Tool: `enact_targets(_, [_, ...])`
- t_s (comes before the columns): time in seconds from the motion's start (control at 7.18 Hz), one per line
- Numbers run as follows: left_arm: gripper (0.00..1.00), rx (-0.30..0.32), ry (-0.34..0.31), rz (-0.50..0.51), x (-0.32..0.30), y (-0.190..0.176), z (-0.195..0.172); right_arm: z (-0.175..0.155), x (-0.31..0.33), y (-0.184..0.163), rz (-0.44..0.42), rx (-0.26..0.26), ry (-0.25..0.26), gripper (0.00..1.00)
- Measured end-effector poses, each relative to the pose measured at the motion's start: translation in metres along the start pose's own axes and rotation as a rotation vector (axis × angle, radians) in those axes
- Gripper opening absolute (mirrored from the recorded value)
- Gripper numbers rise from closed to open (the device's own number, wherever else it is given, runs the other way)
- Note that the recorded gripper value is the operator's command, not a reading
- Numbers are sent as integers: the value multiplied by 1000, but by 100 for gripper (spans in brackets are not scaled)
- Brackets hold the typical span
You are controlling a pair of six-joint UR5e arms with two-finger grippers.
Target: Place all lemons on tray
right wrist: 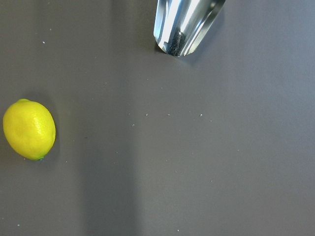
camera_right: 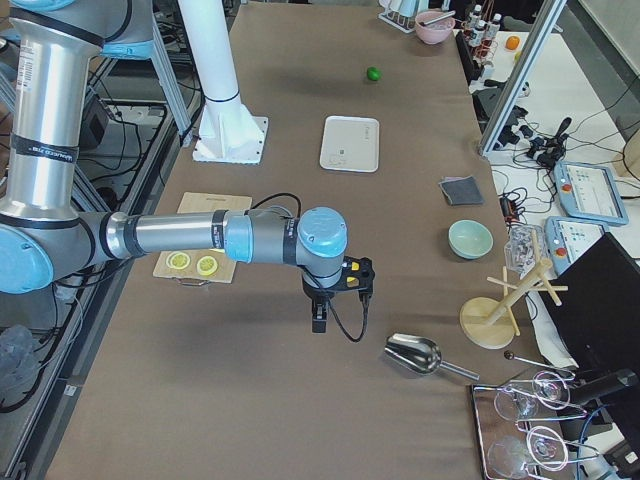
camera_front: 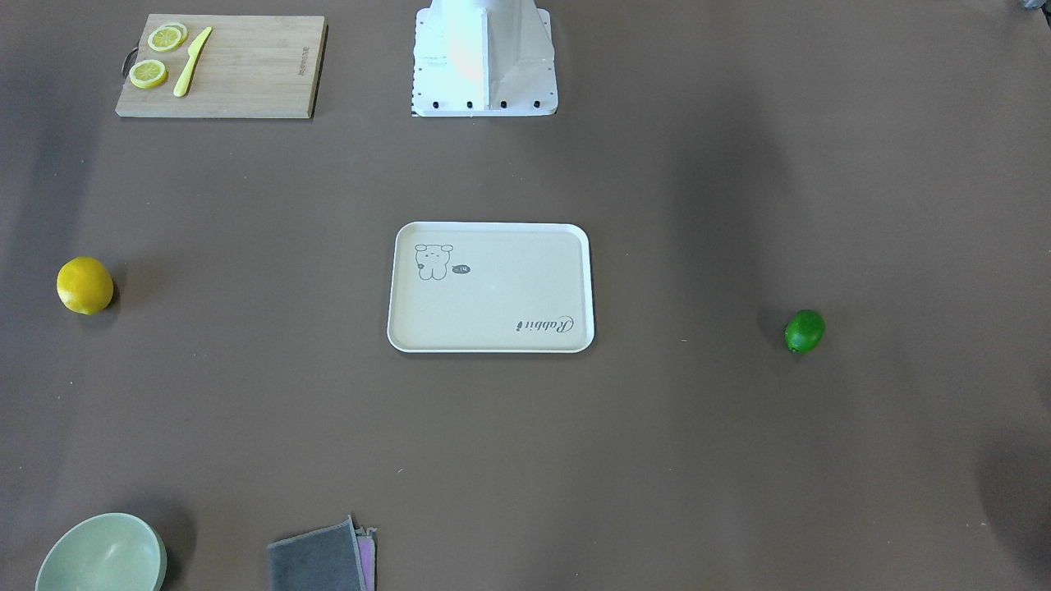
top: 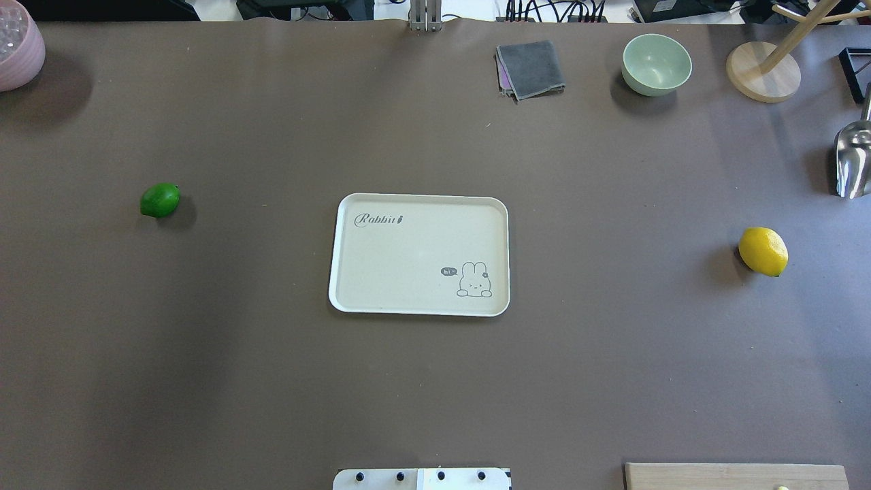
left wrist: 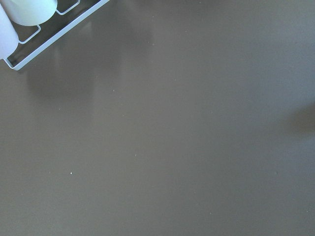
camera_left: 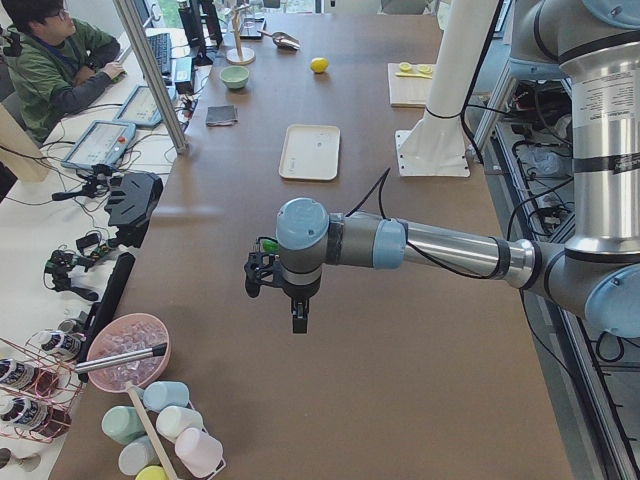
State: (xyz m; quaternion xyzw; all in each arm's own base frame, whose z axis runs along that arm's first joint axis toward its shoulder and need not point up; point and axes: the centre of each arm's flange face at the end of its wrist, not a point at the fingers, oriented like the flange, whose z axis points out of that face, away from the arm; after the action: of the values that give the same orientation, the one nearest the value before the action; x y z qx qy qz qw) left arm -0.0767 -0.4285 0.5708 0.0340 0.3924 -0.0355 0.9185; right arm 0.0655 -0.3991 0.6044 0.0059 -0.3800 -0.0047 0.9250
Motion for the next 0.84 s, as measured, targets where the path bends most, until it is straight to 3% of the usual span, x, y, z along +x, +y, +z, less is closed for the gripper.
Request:
enact_targets(0.56, [98, 59, 6, 60, 29, -18, -25, -36, -36, -5, -77, 83, 0, 100])
enact_targets(0.84, [98, 138, 15, 137, 42, -25, -37, -59, -58, -9, -144, 158, 3, 100])
